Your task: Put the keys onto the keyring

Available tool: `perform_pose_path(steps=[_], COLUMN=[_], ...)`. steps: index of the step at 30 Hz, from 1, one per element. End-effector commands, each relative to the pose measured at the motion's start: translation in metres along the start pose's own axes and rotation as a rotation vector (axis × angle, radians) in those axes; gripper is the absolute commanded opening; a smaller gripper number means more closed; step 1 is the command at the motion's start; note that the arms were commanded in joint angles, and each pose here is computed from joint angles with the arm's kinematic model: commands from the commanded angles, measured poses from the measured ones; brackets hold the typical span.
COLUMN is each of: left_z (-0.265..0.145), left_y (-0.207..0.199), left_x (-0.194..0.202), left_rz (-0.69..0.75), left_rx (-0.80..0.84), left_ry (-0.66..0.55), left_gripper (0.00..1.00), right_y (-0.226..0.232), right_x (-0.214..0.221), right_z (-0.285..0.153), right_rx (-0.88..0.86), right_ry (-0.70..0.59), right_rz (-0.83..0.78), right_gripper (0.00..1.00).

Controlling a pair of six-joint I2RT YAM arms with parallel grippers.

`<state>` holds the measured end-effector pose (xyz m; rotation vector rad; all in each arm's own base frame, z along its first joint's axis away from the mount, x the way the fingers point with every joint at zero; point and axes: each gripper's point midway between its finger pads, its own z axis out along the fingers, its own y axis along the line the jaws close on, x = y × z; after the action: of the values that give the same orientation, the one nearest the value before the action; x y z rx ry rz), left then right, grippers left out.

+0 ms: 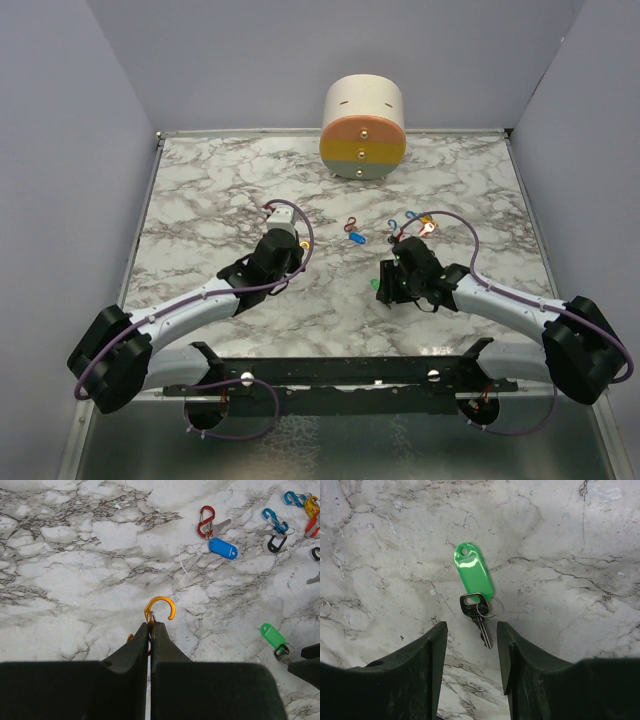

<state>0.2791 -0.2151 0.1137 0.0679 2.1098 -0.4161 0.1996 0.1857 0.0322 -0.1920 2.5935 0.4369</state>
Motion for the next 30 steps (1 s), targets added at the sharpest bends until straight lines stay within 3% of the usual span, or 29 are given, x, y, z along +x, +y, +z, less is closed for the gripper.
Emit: perform_pose_path(steps=[1,30], left_z=[-0.006,-0.02], left_y=[-0.004,0.001], left_x=[-0.006,-0.013], left_rz=[-0.021,-0.027], left_rx=[0.021,0.021], left_ry=[-0.021,-0.052], left_gripper=[0.0,0.0], right_y=[0.011,0.024], right_x=[-0.004,-0.004], right_z=[0.002,0.024], right_rx=[-0.049,-0.108], right_ry=[-0.019,-0.006], right_rz=[0.019,0.023], right_gripper=[0.45,0.45])
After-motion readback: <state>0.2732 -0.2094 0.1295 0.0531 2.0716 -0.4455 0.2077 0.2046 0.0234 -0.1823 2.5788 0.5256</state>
